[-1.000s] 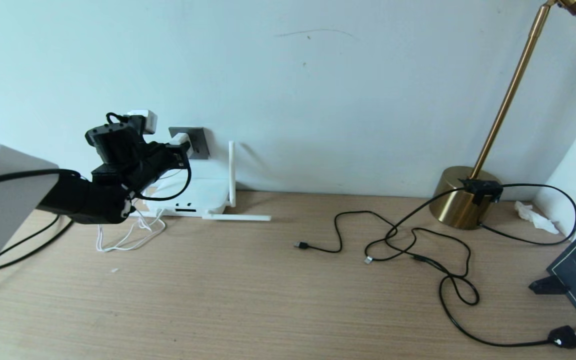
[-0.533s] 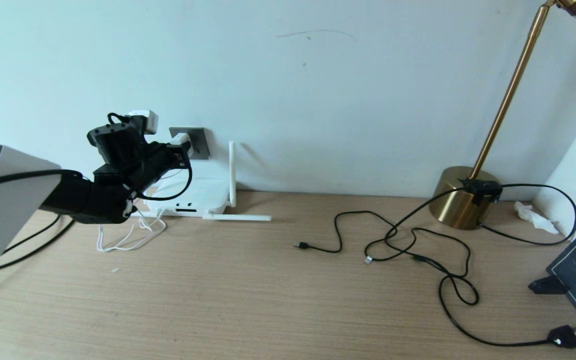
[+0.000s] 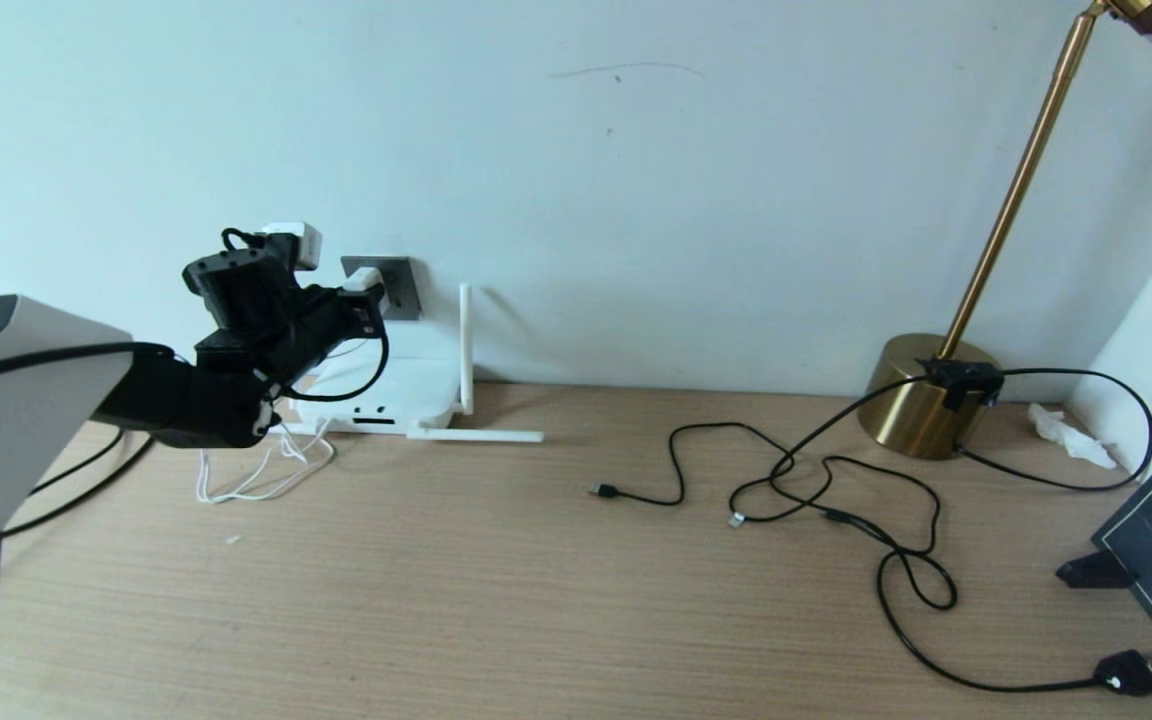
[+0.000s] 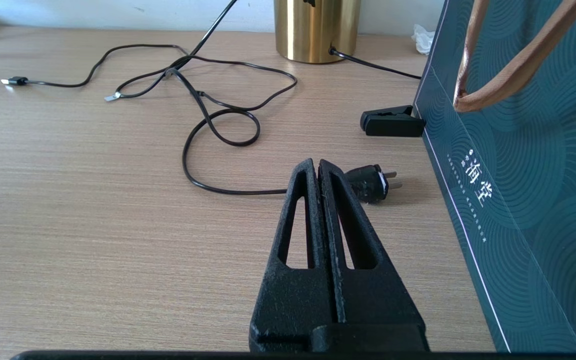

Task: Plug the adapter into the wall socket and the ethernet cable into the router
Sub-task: Plug plug into socket

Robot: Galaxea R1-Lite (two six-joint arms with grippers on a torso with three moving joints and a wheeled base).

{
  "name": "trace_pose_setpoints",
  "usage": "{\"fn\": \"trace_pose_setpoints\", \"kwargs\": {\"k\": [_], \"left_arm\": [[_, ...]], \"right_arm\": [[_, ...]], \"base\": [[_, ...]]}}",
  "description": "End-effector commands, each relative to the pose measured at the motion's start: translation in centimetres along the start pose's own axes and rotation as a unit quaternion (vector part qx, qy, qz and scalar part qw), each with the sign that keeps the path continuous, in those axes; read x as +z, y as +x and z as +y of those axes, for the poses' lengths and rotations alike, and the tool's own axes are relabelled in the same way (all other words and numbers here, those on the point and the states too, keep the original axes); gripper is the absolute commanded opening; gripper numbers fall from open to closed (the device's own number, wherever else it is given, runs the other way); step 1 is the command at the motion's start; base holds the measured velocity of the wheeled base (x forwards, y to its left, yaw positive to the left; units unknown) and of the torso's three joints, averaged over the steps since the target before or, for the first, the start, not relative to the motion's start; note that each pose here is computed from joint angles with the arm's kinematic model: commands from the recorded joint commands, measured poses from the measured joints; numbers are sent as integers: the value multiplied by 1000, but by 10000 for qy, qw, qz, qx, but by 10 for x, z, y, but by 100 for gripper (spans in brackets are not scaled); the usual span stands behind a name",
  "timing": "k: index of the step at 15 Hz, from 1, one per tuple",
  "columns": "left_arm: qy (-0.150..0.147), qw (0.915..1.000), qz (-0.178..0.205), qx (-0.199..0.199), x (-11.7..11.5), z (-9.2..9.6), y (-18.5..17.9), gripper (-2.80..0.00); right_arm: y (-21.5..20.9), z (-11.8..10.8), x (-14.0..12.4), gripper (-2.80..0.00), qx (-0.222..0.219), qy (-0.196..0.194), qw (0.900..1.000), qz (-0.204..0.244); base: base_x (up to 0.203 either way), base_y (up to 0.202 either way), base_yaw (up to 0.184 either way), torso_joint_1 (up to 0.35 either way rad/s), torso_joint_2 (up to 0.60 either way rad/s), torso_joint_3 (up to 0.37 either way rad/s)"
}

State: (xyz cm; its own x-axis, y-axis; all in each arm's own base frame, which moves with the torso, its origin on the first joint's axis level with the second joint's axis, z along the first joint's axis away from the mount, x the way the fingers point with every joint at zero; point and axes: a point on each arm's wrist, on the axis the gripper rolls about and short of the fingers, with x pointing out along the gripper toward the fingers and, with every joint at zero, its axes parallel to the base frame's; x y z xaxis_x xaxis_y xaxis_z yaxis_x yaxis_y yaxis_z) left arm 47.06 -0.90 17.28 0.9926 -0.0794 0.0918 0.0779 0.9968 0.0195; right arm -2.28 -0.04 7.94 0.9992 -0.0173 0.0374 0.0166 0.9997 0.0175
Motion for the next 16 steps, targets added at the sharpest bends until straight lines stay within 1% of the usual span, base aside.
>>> {"fn": "trace_pose_setpoints", "kwargs": {"k": [1,4,6,16], "left_arm": [[-6,10000,54,-25,-6,-2,2,-280],[-10,10000,31,0,-6,-2,3,-280],[-12,10000,2,91,-8,-4,7,-280],[-20,9999,-9,114,-6,-4,5,-280]], "right_arm": [[1,0,-3,-280,1,-1,10000,49],[1,0,-3,-280,1,-1,10000,49],[1,0,-3,-280,1,-1,10000,49],[1,0,-3,-280,1,-1,10000,49]], "base": [[0,0,0,0,0,0],[0,0,0,0,0,0],[0,0,0,0,0,0],[0,0,0,0,0,0]]}}
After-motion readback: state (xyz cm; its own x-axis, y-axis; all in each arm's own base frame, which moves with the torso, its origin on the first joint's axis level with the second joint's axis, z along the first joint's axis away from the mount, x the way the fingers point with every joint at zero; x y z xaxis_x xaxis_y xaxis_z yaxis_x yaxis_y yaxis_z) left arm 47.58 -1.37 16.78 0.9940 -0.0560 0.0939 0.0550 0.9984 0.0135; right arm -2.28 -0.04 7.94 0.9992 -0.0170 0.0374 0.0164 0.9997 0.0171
